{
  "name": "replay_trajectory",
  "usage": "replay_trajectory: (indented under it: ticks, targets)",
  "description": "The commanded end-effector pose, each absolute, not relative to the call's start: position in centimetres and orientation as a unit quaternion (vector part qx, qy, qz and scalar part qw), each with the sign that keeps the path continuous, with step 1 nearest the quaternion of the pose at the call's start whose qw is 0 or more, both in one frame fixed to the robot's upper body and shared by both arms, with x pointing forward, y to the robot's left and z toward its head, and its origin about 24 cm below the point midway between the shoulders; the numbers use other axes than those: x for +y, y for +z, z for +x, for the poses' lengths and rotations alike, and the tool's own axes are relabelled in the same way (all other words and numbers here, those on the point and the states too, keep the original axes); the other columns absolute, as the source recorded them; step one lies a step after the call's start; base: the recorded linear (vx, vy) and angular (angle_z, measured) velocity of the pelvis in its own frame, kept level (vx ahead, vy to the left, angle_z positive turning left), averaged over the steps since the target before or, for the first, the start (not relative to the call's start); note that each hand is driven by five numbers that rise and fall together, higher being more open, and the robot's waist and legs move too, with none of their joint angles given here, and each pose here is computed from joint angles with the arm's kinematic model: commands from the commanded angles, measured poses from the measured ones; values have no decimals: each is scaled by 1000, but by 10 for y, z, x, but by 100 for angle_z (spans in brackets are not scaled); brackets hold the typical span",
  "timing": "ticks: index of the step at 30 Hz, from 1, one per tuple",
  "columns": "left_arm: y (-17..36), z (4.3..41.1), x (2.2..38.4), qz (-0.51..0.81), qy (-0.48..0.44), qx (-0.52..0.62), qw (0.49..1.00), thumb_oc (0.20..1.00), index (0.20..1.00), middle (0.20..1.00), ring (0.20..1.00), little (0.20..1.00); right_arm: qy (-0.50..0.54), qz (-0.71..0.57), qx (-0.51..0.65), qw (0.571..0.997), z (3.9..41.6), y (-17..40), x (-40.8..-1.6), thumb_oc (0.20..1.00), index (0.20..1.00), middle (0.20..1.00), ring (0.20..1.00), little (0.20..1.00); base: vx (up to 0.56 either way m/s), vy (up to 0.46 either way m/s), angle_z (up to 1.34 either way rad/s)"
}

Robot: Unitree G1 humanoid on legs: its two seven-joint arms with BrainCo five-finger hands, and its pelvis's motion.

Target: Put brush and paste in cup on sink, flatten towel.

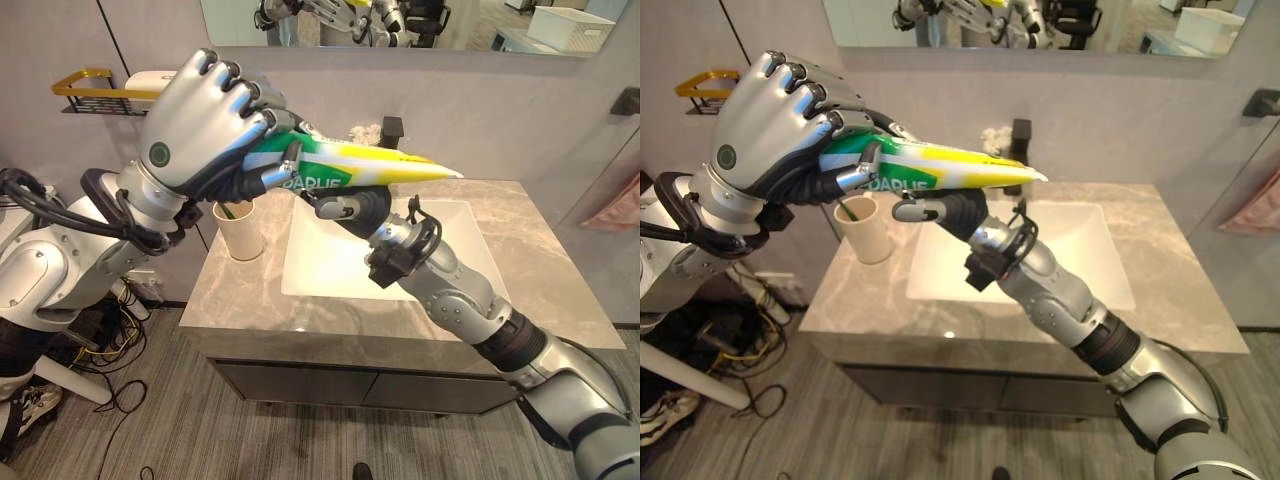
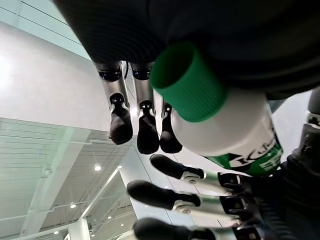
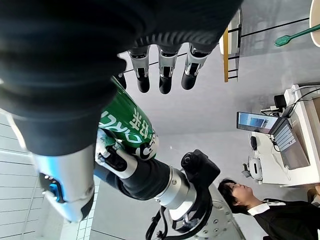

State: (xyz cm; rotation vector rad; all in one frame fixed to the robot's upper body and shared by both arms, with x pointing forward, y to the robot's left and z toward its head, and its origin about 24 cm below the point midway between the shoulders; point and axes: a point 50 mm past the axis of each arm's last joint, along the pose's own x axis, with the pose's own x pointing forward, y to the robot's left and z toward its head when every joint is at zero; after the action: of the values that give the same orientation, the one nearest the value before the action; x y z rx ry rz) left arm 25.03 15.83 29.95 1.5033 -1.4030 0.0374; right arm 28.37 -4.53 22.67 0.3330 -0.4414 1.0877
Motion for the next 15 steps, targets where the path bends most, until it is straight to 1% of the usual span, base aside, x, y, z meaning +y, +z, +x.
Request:
replay_trajectory:
  ticks: [1, 8, 10, 11, 13, 15]
  targets:
    - [310, 262, 179, 643, 66, -551, 528, 200, 200, 200, 200, 200, 543, 175, -324, 755, 263, 276, -43, 1000, 1000, 1000, 1000, 1000, 34, -8, 0]
    - [300, 260, 180, 626, 55, -538, 562, 200, 200, 200, 200, 200, 525, 204, -330, 758, 264, 276, -46, 1000, 1000, 1000, 1000, 1000, 6, 0, 0]
    - [295, 260, 182, 615, 57, -534, 578, 200, 200, 200, 200, 200, 513, 223, -333, 759, 265, 275, -47, 1000, 1000, 1000, 1000, 1000, 0, 0, 0]
    - [290, 259, 185, 603, 59, -526, 597, 200, 200, 200, 200, 200, 505, 232, -331, 762, 266, 274, -48, 1000, 1000, 1000, 1000, 1000, 0, 0, 0]
    - [287, 258, 185, 595, 59, -523, 607, 200, 200, 200, 200, 200, 500, 240, -333, 763, 266, 274, -49, 1000, 1000, 1000, 1000, 1000, 27, 0, 0]
    - [289, 258, 187, 574, 65, -518, 630, 200, 200, 200, 200, 200, 507, 260, -326, 754, 263, 277, -43, 1000, 1000, 1000, 1000, 1000, -18, -5, 1]
